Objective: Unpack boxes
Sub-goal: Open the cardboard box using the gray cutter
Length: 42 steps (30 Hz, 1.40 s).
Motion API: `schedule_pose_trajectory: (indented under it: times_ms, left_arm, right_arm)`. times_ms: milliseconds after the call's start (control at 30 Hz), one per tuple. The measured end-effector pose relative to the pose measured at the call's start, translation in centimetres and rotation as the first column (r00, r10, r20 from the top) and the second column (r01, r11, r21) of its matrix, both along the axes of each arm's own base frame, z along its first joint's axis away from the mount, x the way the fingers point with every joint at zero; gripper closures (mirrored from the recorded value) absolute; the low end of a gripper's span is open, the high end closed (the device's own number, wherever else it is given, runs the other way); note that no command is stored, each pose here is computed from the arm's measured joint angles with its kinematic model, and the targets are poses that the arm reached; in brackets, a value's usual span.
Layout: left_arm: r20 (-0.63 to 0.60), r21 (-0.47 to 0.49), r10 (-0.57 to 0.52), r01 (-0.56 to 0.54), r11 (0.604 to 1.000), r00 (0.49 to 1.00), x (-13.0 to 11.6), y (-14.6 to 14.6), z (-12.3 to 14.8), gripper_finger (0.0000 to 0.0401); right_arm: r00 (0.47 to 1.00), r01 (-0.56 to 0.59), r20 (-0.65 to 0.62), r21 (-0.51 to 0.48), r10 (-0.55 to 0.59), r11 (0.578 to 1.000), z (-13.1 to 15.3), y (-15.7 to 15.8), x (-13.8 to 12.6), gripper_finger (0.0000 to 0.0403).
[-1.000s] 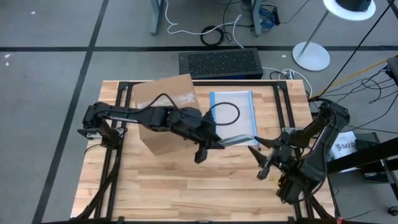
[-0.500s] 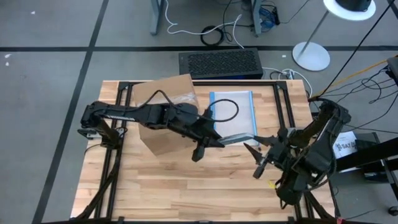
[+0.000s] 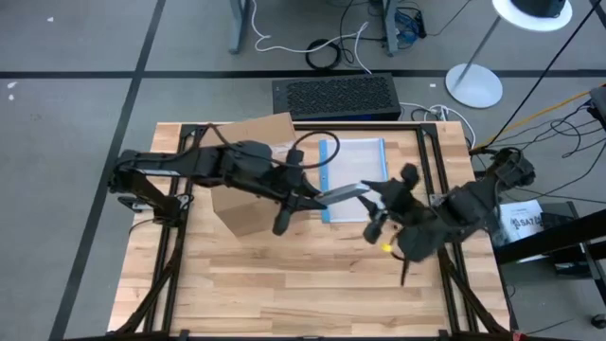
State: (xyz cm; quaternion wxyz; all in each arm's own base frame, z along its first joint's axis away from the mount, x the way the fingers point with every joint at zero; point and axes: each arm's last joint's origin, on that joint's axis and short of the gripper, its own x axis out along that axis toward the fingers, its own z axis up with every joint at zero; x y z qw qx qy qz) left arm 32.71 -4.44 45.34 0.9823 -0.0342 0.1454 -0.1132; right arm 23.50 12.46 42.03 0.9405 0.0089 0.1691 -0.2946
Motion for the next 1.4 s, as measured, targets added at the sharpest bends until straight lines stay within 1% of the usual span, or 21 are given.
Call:
schedule_pose_trajectory:
  times_ms: [133, 200, 300, 400, 500, 667, 767, 833, 933, 1000, 1067, 1200, 1300, 1400]
  left_arm:
    - [-0.045, 0.016, 0.023, -0.023, 1.000, 0.999, -0.7, 0.1, -0.1, 0.0335]
    - [-0.060, 0.027, 0.047, -0.046, 0.999, 0.997, -1.0, 0.2, -0.1, 0.0335]
    - [-0.070, 0.038, 0.073, -0.070, 0.997, 0.995, -2.0, 0.4, 0.3, 0.0335]
    - [-0.065, 0.056, 0.102, -0.098, 0.994, 0.993, -3.5, 0.7, 1.0, 0.0335]
    - [-0.045, 0.060, 0.126, -0.124, 0.990, 0.991, -4.9, 1.0, 1.9, 0.0335]
    - [-0.015, 0.060, 0.150, -0.149, 0.987, 0.989, -6.9, 1.4, 3.0, 0.0335]
    - [-0.041, 0.070, 0.171, -0.168, 0.983, 0.984, -7.3, 1.5, 2.8, 0.0335]
    - [-0.075, 0.078, 0.175, -0.169, 0.983, 0.982, -7.4, 1.5, 2.5, 0.0335]
    - [-0.099, 0.084, 0.175, -0.168, 0.982, 0.980, -7.1, 1.4, 1.8, 0.0335]
    - [-0.113, 0.094, 0.189, -0.179, 0.979, 0.975, -7.0, 1.4, 1.4, 0.0335]
    - [-0.130, 0.101, 0.192, -0.180, 0.979, 0.973, -6.8, 1.4, 0.9, 0.0335]
    - [-0.130, 0.114, 0.214, -0.199, 0.973, 0.968, -6.6, 1.4, 0.6, 0.0335]
    - [-0.077, 0.116, 0.210, -0.200, 0.973, 0.975, -6.4, 1.4, 1.0, 0.0335]
    - [-0.025, 0.104, 0.196, -0.193, 0.976, 0.980, -6.0, 1.4, 1.4, 0.0335]
  right_arm:
    - [0.990, -0.140, 0.008, -0.005, 0.140, 0.990, -0.1, -0.3, 2.3, 0.0269]
    - [0.982, -0.188, 0.021, -0.018, 0.188, 0.982, -0.3, -0.7, 3.3, 0.0269]
    - [0.971, -0.237, 0.012, -0.025, 0.237, 0.971, -0.8, -1.4, 4.1, 0.0269]
    - [0.968, -0.251, -0.006, -0.022, 0.251, 0.968, -1.5, -2.4, 4.8, 0.0269]
    - [0.961, -0.275, 0.012, -0.025, 0.276, 0.961, -2.1, -3.5, 5.8, 0.0269]
    - [0.915, -0.383, 0.127, -0.036, 0.384, 0.923, -2.5, -5.7, 7.5, 0.0269]
    - [0.876, -0.441, 0.180, -0.074, 0.447, 0.894, -2.8, -6.9, 8.2, 0.0269]
    - [0.859, -0.470, 0.180, -0.098, 0.480, 0.877, -2.9, -7.6, 8.4, 0.0269]
    - [0.853, -0.477, 0.176, -0.123, 0.492, 0.870, -2.6, -8.6, 7.9, 0.0269]
    - [0.851, -0.474, 0.178, -0.142, 0.494, 0.869, -2.0, -9.3, 6.9, 0.0269]
    - [0.846, -0.475, 0.189, -0.157, 0.498, 0.866, -1.5, -9.9, 5.5, 0.0269]
    - [0.840, -0.458, 0.232, -0.180, 0.490, 0.870, -0.9, -11.1, 1.5, 0.0269]
    - [0.811, -0.467, 0.308, -0.170, 0.497, 0.868, -2.0, -11.9, -1.5, 0.0271]
    - [0.759, -0.480, 0.408, -0.176, 0.507, 0.860, -4.2, -12.1, -3.6, 0.0271]
